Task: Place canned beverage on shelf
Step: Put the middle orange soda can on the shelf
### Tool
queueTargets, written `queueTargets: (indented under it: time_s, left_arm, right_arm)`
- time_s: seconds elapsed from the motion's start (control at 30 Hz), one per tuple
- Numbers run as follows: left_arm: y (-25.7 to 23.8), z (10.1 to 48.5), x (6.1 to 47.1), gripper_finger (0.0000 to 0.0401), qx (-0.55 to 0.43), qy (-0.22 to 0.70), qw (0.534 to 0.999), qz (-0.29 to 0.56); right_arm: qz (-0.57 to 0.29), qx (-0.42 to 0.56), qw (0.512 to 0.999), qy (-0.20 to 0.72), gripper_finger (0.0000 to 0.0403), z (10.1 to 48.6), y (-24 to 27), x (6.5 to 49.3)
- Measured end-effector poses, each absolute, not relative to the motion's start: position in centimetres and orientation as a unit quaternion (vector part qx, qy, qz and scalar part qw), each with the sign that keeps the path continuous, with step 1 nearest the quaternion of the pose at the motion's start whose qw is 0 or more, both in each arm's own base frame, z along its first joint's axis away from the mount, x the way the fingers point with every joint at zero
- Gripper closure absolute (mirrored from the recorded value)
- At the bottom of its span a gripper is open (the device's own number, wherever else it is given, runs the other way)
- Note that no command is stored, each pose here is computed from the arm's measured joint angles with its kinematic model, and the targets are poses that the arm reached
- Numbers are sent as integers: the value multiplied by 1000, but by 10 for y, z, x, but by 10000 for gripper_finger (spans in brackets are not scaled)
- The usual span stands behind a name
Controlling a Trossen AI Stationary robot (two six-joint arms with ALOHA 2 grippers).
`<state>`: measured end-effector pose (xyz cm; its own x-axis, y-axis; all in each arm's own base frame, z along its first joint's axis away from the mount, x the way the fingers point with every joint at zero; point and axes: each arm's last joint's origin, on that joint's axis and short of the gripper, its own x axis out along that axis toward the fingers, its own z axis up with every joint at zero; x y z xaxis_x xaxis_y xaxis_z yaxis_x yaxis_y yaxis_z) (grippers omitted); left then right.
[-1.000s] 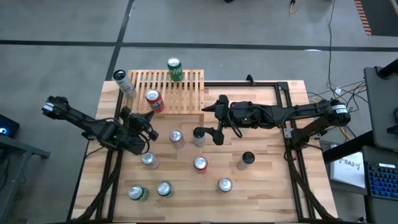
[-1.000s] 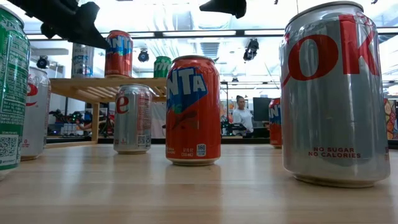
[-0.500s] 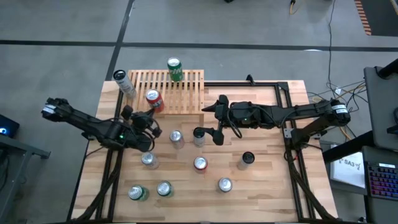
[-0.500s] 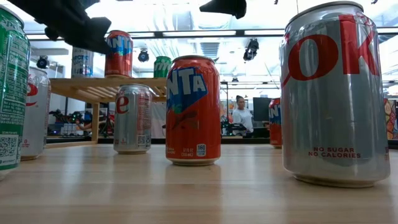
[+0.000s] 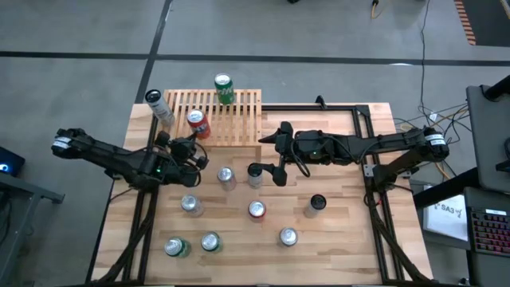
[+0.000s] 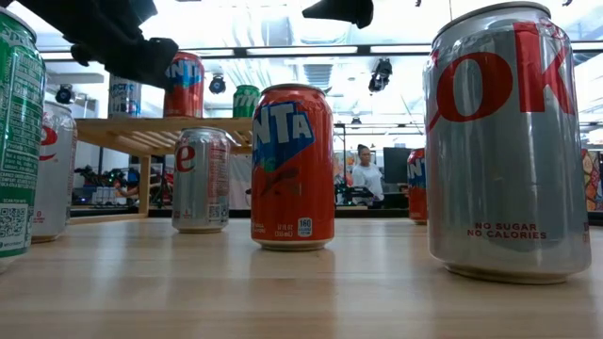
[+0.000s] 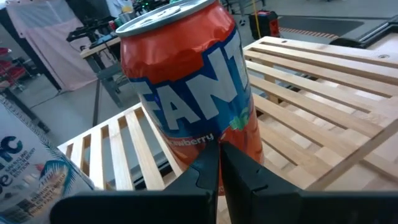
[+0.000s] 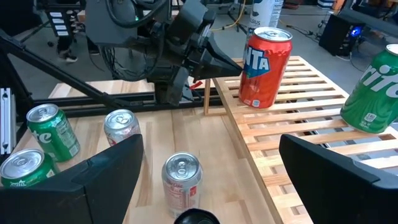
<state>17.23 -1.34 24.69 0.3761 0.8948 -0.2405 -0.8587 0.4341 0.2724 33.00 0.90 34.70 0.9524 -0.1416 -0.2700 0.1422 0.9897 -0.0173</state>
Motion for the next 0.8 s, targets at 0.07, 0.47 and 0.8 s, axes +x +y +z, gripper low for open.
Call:
queueTargets:
  time_s: [0.07, 0.47, 0.8]
  left_arm:
    - [-13, 247, 172, 401, 53, 181, 828, 527]
    - [-17, 245, 175, 401, 32, 260, 860, 437]
    - [-14, 250, 177, 401, 54, 201, 843, 496]
  right_arm:
    - [-72, 1, 988, 137, 39, 347, 9, 330]
    - [-71, -2, 988, 140, 39, 346, 9, 330]
    - [-71, -4, 987, 141, 39, 346, 9, 330]
